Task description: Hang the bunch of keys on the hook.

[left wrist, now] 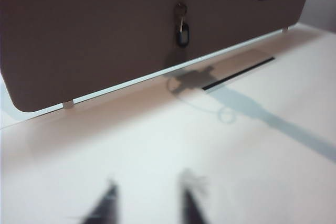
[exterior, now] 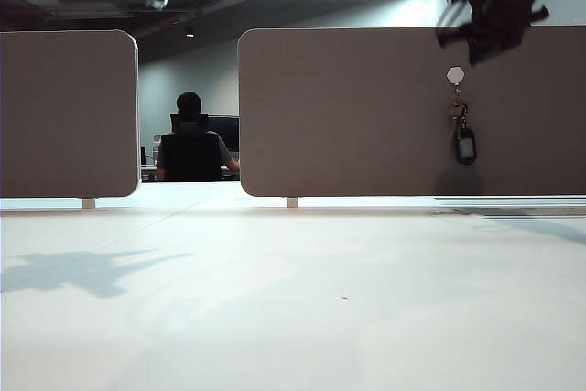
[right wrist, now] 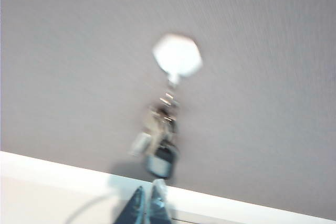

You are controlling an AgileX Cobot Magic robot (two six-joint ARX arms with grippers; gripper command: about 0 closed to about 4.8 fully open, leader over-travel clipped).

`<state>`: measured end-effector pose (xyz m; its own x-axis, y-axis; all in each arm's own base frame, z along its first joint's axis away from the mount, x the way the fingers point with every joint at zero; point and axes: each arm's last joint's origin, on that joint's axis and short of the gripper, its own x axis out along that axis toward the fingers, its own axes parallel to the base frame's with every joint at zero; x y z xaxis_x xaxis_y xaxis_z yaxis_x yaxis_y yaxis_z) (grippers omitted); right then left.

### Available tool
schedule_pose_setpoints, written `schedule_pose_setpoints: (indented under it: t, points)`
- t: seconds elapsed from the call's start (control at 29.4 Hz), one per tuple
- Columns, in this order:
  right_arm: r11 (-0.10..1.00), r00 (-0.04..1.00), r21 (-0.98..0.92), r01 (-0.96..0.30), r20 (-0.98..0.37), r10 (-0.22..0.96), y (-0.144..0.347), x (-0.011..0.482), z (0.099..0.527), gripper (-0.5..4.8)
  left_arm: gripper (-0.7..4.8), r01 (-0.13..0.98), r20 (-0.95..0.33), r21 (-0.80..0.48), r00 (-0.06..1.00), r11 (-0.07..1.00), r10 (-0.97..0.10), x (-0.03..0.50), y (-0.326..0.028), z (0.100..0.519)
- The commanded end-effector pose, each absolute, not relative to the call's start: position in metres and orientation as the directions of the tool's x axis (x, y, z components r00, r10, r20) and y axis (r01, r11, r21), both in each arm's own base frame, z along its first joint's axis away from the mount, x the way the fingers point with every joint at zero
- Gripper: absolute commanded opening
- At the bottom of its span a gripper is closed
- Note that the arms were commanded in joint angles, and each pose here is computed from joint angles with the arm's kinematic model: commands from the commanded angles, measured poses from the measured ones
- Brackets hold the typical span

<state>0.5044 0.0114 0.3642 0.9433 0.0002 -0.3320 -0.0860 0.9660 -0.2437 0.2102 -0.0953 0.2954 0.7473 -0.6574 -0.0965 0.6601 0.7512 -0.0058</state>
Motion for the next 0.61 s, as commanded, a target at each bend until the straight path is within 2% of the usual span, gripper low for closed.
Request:
schedule_pose_setpoints:
  t: [0.03,0.14,0.27,0.41,0.51,0.61]
  points:
    - [0.963,0.928,-0.207,-0.173,-0.361,0.089,0.024,0.479,0.387,-0.06,-0.06,0.644,-0.087,-0.132,0.750,0.754,-0.656,0.205,-0.093,0.300]
    - [0.962,0.929,-0.182,-0.204,-0.344,0.132,0.024,0.451,0.400,-0.06,-0.06,0.617,-0.094,-0.202,0.761,0.761,-0.642,0.192,-0.087,0.307]
    - [0.962,0.929,-0.176,-0.210,-0.341,0.141,0.022,0.402,0.414,-0.06,-0.06,0.536,0.014,-0.115,0.843,0.836,-0.538,0.159,-0.070,0.331]
    - [0.953,0.932,-0.125,-0.277,-0.278,0.234,0.025,0.349,0.420,-0.06,-0.06,0.429,0.118,-0.098,0.901,0.898,-0.417,0.119,-0.050,0.348]
    - [0.948,0.930,-0.126,-0.291,-0.270,0.249,0.028,0.313,0.416,-0.06,-0.06,0.352,0.071,-0.107,0.936,0.930,-0.346,0.098,-0.039,0.343]
    - [0.942,0.922,-0.121,-0.312,-0.277,0.270,0.031,0.277,0.403,-0.06,-0.06,0.326,0.021,-0.105,0.945,0.940,-0.325,0.082,-0.031,0.336]
